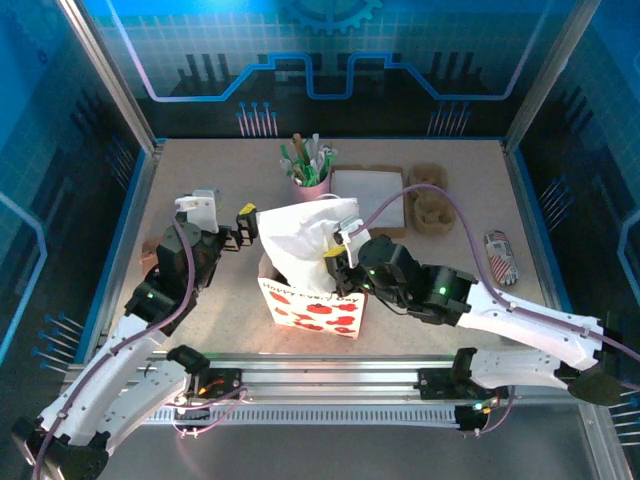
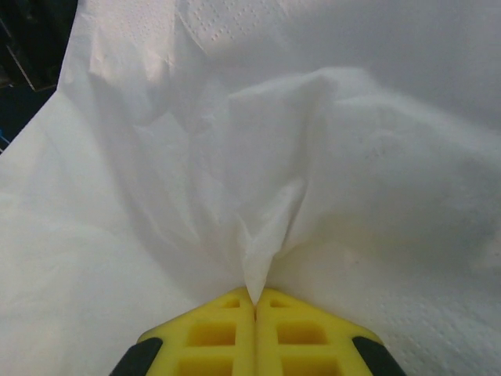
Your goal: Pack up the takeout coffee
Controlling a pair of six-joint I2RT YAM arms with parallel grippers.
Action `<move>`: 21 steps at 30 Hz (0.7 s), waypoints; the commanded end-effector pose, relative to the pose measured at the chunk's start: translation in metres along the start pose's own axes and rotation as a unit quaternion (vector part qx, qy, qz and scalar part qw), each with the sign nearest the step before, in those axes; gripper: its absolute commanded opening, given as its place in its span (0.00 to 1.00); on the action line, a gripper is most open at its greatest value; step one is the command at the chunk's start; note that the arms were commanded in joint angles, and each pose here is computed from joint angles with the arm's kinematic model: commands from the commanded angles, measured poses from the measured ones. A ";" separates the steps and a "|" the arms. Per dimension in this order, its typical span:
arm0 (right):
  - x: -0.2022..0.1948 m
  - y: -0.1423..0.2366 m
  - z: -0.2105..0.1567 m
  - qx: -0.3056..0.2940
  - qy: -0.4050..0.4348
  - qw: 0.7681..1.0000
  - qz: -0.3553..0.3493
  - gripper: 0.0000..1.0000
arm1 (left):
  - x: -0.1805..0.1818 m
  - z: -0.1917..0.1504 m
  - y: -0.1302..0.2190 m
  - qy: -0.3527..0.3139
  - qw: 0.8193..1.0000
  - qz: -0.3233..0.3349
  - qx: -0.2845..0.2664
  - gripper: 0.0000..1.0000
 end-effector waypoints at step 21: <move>-0.007 0.017 0.003 0.082 0.027 0.996 -0.030 0.28 | 0.002 0.001 -0.001 0.014 1.000 0.003 -0.011 0.99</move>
Point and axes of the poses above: each hand's point on the last joint's axis, 136 mm out from that joint toward the fingers, its own y axis back along the fingers, its own x axis along the line the jaws close on, z = x × y, the point moved 5 cm from there along y, back along the fingers, and after that the axes turned 14 degrees about y, right-handed, at the moved point
